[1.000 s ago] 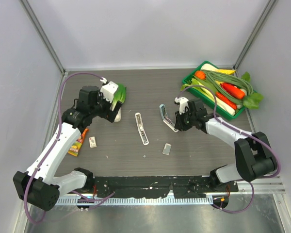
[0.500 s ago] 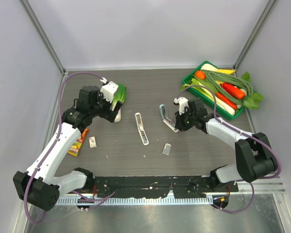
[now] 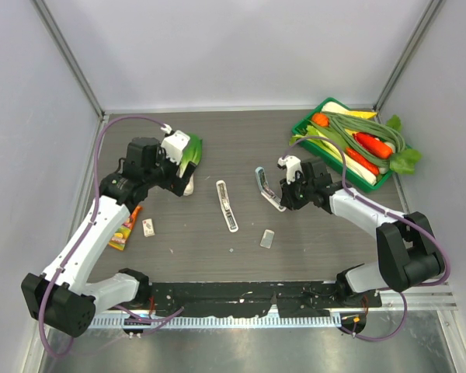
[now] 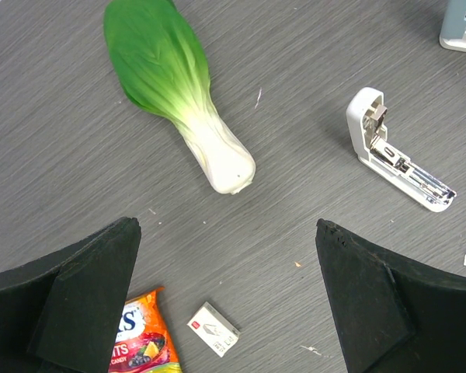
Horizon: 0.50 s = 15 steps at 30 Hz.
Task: Load the staples into the stapler
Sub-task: Install the staple into the stapler.
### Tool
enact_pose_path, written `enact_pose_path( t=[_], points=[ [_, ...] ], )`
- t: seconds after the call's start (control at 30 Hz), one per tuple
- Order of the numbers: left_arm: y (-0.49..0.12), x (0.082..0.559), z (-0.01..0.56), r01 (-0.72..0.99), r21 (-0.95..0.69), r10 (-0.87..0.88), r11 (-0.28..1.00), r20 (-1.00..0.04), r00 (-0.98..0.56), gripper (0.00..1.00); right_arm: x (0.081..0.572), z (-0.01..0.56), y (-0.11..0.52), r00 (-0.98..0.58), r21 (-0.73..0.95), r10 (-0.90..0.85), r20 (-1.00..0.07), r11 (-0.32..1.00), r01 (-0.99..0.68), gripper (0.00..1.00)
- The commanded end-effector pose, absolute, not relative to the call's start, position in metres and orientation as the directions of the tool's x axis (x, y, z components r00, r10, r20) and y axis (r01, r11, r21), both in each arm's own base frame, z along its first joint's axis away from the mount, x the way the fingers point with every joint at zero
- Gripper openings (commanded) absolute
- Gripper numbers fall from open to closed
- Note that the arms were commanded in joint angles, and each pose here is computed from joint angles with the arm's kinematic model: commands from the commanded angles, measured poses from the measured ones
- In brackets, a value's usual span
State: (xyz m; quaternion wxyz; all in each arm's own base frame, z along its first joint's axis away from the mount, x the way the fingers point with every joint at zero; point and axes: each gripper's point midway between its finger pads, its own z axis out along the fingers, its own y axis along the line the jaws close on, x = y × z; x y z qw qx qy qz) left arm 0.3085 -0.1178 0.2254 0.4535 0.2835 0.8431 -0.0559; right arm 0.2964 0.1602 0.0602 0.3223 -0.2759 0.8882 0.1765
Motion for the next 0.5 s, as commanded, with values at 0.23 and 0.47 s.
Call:
enact_pose_path(
  t=[0.23, 0.47],
  points=[
    [-0.1212, 0.3133, 0.2331, 0.524, 0.151, 0.402, 0.838, -0.821, -0.406, 1.00, 0.3043, 0.0693, 0.1663, -0.615, 0.131, -0.380, -0.691, 0.771, -0.623, 0.19],
    [-0.1210, 0.3136, 0.2334, 0.523, 0.152, 0.401, 0.839, -0.821, -0.405, 1.00, 0.3045, 0.0674, 0.1661, -0.618, 0.131, -0.381, -0.688, 0.772, -0.622, 0.19]
  ],
)
